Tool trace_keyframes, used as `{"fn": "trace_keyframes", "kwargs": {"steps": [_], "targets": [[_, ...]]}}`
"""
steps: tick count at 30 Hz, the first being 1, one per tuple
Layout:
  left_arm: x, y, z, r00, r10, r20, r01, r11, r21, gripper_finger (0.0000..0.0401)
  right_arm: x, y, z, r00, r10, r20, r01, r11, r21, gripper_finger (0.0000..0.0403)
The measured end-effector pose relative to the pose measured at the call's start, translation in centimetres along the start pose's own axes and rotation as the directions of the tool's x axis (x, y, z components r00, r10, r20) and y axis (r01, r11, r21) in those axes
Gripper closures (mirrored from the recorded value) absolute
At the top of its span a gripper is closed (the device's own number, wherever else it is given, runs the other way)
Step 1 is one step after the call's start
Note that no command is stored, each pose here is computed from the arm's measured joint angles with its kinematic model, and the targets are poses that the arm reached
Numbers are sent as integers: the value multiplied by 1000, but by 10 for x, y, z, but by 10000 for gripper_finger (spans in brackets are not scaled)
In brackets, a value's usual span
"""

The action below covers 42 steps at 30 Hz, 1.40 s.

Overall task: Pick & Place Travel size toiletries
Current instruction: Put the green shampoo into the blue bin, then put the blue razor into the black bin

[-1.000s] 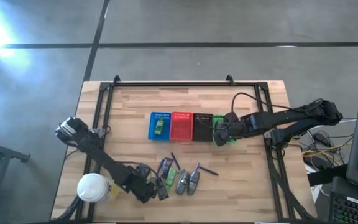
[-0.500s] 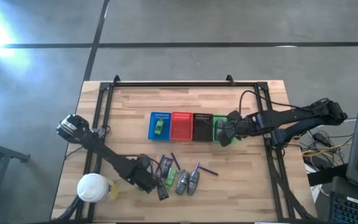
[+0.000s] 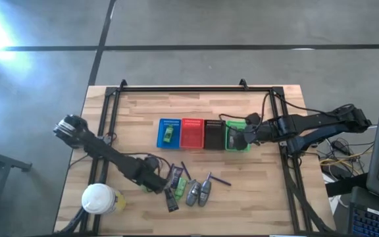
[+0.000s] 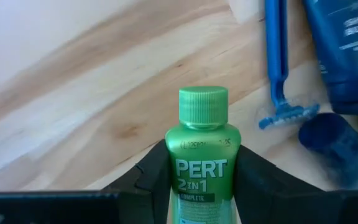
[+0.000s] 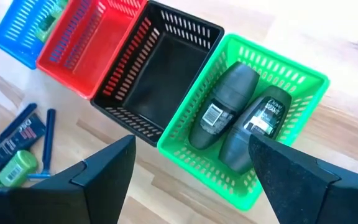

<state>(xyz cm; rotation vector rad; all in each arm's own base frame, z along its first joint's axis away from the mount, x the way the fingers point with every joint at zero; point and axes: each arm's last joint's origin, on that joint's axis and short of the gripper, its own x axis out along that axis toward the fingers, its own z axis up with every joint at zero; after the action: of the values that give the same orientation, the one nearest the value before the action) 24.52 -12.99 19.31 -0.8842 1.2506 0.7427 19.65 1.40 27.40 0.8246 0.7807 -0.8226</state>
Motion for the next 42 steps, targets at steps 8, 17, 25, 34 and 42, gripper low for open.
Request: {"fn": "trace_keyframes", "kwargs": {"steps": [8, 17, 25, 34, 42], "targets": [[-62, 22, 57, 920, -198, 339, 247, 963, -109, 270, 0, 1, 0, 1000, 2, 6, -2, 1000, 1, 77], [-53, 51, 166, 893, -157, 421, 231, 964, -130, 272, 0, 0, 1, 1000, -7, 28, 6, 1000, 18, 55], [-12, 51, 202, 925, -132, 356, 191, 972, -137, 273, 1, 0, 1, 1000, -11, 27, 10, 999, 36, 52], [6, 48, 203, 945, -83, 317, 142, 976, -166, 188, 1, -1, 0, 1000, -15, 25, 14, 999, 40, 67], [-38, 47, 185, 914, -230, 335, 247, 969, -10, 115, 1, -1, 0, 1000, -21, 20, 20, 999, 36, 47]]}}
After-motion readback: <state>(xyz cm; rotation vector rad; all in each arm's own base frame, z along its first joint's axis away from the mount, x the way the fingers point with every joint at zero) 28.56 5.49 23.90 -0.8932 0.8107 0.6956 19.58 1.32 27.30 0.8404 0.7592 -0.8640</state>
